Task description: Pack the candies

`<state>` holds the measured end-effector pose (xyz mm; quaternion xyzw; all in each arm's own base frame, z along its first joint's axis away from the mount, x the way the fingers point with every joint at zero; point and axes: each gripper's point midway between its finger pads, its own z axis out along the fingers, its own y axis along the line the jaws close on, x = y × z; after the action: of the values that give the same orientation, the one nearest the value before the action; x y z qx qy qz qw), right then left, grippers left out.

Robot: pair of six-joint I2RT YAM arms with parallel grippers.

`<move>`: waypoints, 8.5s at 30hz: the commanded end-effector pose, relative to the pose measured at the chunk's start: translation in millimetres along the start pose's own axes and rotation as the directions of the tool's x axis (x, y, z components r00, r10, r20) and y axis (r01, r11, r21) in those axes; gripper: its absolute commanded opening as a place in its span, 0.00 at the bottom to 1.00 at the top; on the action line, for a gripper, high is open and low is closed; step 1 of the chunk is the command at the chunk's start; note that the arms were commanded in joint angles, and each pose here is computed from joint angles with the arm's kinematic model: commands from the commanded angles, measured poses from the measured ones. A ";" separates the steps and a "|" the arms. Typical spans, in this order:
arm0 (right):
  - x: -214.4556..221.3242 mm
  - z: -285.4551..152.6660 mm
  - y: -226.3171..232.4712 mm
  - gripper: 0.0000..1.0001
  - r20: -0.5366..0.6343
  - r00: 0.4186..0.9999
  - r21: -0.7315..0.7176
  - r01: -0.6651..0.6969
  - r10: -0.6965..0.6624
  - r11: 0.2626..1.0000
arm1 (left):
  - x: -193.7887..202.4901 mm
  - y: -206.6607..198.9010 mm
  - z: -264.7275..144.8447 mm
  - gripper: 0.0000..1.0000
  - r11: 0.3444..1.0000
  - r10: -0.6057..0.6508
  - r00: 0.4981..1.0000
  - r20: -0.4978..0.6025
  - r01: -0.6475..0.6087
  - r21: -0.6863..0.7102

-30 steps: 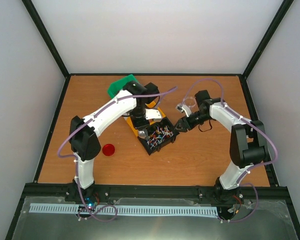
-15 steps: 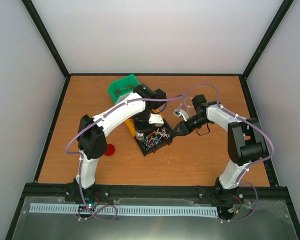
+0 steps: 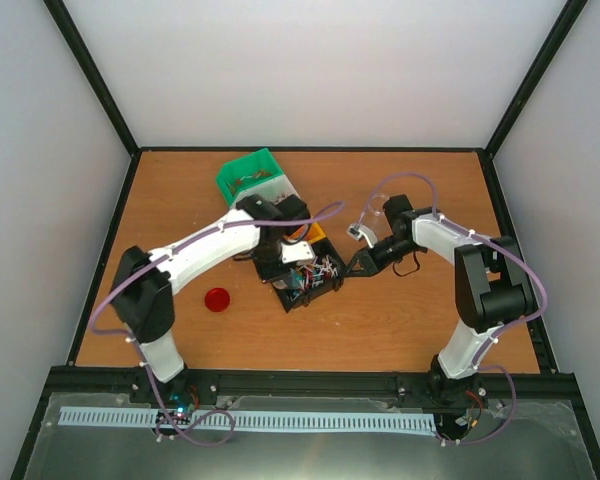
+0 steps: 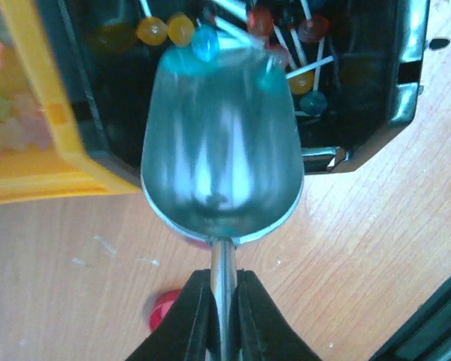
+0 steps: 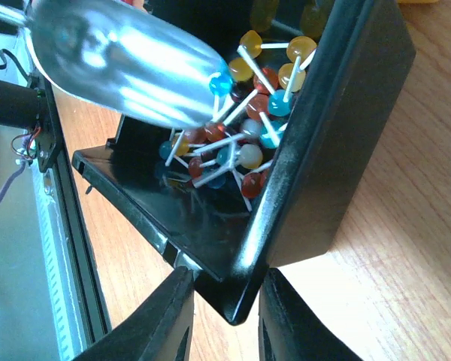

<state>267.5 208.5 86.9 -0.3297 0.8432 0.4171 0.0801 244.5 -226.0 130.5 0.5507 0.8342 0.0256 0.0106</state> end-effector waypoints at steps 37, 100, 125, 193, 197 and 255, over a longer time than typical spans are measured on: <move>-11.7 -1.3 7.6 0.07 -0.028 0.999 0.022 0.040 -0.040 0.999 | -11.4 -11.8 1.2 0.01 0.989 0.075 0.932 0.356 -0.115 0.093; -14.6 -18.3 21.5 0.10 0.019 0.999 -0.050 0.051 -0.050 0.997 | -50.0 7.7 24.4 0.01 0.977 -0.165 0.533 0.830 -0.024 0.210; -36.1 -29.9 25.7 0.16 0.057 0.995 -0.046 0.085 -0.083 0.995 | -11.0 -8.3 -25.0 0.01 0.993 -0.099 0.451 0.887 -0.015 0.118; -112.4 -206.3 -121.6 0.40 0.620 0.774 0.260 -0.356 0.128 0.898 | -193.1 85.0 -69.3 0.01 0.985 -0.045 0.650 0.759 -0.098 0.142; -113.0 -206.3 -119.8 0.40 0.620 0.775 0.259 -0.350 0.123 0.900 | -194.2 87.2 -68.6 0.01 0.986 -0.045 0.666 0.745 -0.088 0.138; -112.8 -201.5 -119.5 0.42 0.630 0.764 0.232 -0.355 0.138 0.906 | -200.2 93.4 -68.5 0.01 0.998 0.006 0.794 0.608 -0.047 0.051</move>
<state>454.4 58.5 187.0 -0.0457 0.8711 0.3514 0.3400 406.2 -371.7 188.6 0.5280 0.7910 -0.1868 0.2463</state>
